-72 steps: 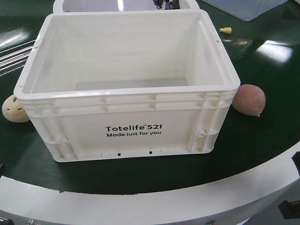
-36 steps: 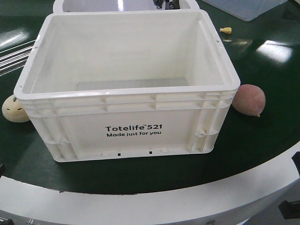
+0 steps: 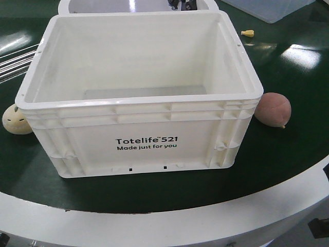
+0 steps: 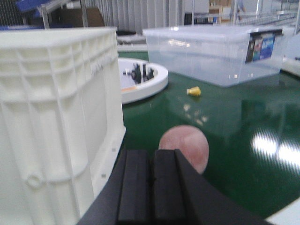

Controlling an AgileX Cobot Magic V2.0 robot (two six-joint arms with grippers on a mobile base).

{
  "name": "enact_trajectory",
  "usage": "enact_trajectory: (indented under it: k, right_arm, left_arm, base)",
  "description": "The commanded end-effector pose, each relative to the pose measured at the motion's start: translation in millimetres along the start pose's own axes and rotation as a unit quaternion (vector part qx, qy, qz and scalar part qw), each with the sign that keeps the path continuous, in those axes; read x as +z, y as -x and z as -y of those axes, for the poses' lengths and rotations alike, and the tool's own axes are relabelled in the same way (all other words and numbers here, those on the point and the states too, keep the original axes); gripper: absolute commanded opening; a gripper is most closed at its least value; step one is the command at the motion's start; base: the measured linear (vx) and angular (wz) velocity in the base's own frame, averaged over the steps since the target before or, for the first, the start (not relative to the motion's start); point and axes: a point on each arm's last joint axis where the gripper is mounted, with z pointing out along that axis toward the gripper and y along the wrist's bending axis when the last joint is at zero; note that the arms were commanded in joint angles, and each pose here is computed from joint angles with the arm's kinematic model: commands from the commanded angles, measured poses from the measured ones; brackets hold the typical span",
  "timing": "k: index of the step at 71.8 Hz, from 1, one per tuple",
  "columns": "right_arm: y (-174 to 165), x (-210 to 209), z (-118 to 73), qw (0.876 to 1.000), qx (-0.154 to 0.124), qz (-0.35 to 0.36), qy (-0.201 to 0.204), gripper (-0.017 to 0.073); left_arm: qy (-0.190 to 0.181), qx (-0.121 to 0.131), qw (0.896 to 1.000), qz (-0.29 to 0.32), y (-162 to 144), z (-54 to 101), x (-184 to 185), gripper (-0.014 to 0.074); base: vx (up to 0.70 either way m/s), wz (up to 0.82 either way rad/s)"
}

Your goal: Place moving items into box and shelve

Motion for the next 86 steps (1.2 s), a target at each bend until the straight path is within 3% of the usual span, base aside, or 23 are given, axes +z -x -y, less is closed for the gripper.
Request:
enact_trajectory:
  k: [1, 8, 12, 17, 21, 33, 46, 58, 66, 86]
  right_arm:
    - [14, -2, -0.9, 0.996, -0.008, 0.089, 0.004, -0.0008]
    - [22, -4, -1.5, 0.991, -0.008, 0.136, 0.007, -0.0008]
    - [26, -5, -1.7, 0.989, -0.008, 0.149, 0.008, -0.0008]
    - [31, -5, -1.6, 0.99, -0.008, 0.141, 0.007, -0.0008]
    - [41, -7, -1.5, 0.992, -0.008, 0.127, 0.005, -0.0008]
    - [78, -7, -1.4, 0.997, -0.012, 0.07, -0.002, -0.0008]
    - [124, 9, -1.9, 0.999, -0.028, 0.029, -0.006, -0.0008]
    - [171, 43, -2.8, 0.999, -0.036, 0.012, -0.006, -0.0008]
    - [196, 67, -2.8, 0.998, -0.064, 0.005, -0.01, -0.0008]
    - [203, 116, -3.7, 0.998, -0.069, -0.008, -0.006, -0.0008]
  left_arm:
    - [0.015, -0.014, 0.996, 0.088, 13, -2.7, -2, -0.0006]
    - [0.016, -0.054, 0.991, 0.12, 22, -4.5, -4, -0.0006]
    - [0.011, -0.099, 0.987, 0.125, 32, -6.0, -6, -0.0006]
    - [0.005, -0.112, 0.987, 0.115, 45, -7.1, -9, -0.0006]
    - [0.002, -0.097, 0.99, 0.101, 56, -7.9, -12, -0.0006]
    - [0.012, -0.018, 0.999, 0.042, 93, -15.0, -13, -0.0004]
    - [0.033, 0.017, 0.999, -0.003, 141, -26.8, 12, -0.0004]
    - [0.038, -0.013, 0.999, -0.032, 177, -33.5, 54, -0.0004]
    - [0.032, -0.01, 0.999, -0.038, 194, -35.0, 86, -0.0004]
    - [0.013, -0.01, 1.0, -0.026, 198, -31.8, 134, -0.0004]
  base:
    - [0.0, 0.0]
    - [0.0, 0.0]
    - [0.0, 0.0]
    - [0.0, 0.0]
    - [0.0, 0.0]
    - [0.0, 0.0]
    - [0.0, 0.0]
    - [0.0, 0.0]
    - [0.0, 0.0]
    - [0.0, 0.0]
